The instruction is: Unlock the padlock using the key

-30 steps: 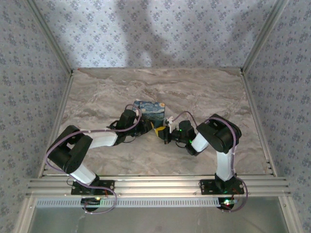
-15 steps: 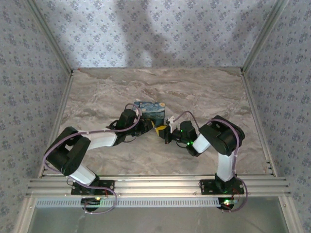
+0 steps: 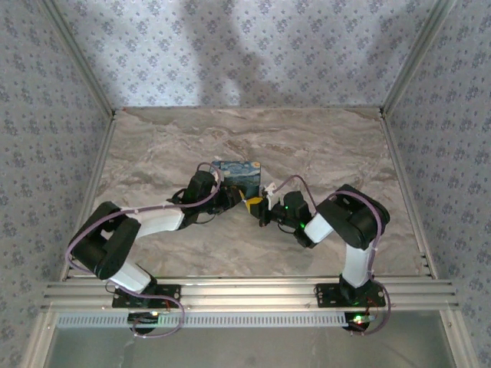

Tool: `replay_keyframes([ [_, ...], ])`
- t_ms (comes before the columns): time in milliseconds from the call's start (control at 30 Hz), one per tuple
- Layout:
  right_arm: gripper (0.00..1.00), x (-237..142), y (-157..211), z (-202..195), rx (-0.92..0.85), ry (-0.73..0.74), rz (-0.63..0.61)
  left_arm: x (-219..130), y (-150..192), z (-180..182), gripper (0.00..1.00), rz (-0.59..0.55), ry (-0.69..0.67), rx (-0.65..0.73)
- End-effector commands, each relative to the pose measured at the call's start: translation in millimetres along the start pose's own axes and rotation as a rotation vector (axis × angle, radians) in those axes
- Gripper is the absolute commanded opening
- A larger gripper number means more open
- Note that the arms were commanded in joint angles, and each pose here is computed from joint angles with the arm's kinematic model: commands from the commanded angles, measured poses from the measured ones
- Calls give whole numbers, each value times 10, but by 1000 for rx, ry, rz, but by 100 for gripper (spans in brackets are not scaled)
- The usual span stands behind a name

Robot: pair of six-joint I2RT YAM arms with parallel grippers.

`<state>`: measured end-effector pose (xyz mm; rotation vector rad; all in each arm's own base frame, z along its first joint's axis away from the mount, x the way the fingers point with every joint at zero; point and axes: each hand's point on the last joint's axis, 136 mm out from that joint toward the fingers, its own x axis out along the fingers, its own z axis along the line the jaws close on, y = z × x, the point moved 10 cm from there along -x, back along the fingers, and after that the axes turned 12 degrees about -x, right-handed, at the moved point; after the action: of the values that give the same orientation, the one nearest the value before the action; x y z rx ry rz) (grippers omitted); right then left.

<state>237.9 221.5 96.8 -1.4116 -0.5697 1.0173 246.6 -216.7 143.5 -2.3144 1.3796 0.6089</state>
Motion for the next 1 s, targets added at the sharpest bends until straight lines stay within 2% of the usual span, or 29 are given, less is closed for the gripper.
replay_keyframes([
  [0, 0, 40, -202, 54, -70, -4, -84, -35, 121, -278, 22, 101, 111, 37],
  [700, 0, 164, -560, 9, -55, -8, -170, 53, 155, -233, 22, 119, 89, 44],
  [967, 0, 110, -283, 46, 59, 5, -75, 74, 125, -211, 23, 94, 77, 58],
])
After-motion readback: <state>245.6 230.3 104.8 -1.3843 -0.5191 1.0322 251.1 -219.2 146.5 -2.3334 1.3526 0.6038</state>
